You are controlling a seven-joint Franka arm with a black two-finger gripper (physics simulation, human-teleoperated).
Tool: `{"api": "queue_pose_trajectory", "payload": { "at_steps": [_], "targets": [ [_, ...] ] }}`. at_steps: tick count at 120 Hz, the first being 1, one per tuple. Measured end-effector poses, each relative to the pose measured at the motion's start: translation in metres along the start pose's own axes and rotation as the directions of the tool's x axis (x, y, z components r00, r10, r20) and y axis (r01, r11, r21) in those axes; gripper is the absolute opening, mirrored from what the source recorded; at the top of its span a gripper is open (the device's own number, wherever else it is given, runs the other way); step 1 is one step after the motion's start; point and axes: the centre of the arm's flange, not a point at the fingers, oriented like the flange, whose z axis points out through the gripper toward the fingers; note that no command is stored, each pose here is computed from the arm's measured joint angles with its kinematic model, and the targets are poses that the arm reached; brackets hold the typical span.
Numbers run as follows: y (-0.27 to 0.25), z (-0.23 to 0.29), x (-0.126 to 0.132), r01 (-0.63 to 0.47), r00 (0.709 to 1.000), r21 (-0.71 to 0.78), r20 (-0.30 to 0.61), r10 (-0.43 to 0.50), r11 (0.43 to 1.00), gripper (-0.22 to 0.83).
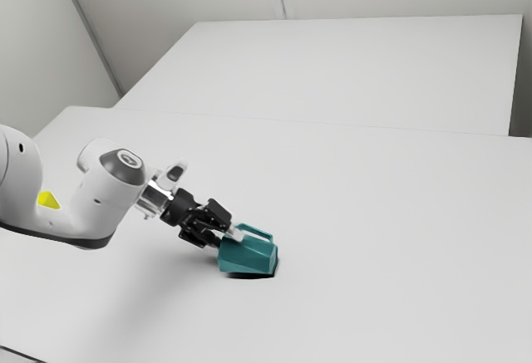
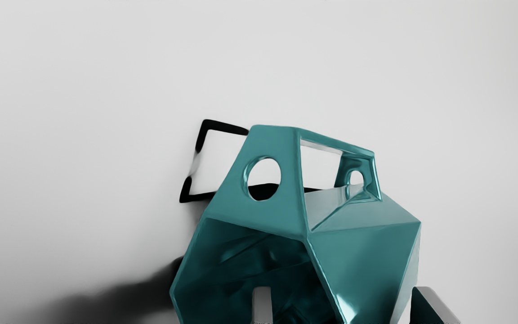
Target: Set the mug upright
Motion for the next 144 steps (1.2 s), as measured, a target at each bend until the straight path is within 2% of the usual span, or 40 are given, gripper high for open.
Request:
{"api": "queue_pose_trajectory", "payload": {
  "at_steps": [52, 98, 123, 144],
  "targets": [
    [0.015, 0.014, -0.002, -0.053, 0.998, -0.002, 0.026, 0.053, 0.999, -0.04],
    [0.047, -0.006, 0.008, -0.135, 0.991, 0.000, -0.023, 0.135, 0.991, -0.14],
    [0.088, -0.031, 0.034, -0.278, 0.959, 0.082, -0.026, 0.281, 0.957, -0.16],
    [0.105, -0.052, 0.049, -0.386, 0.922, 0.212, 0.054, 0.383, 0.898, -0.17]
  ]
}}
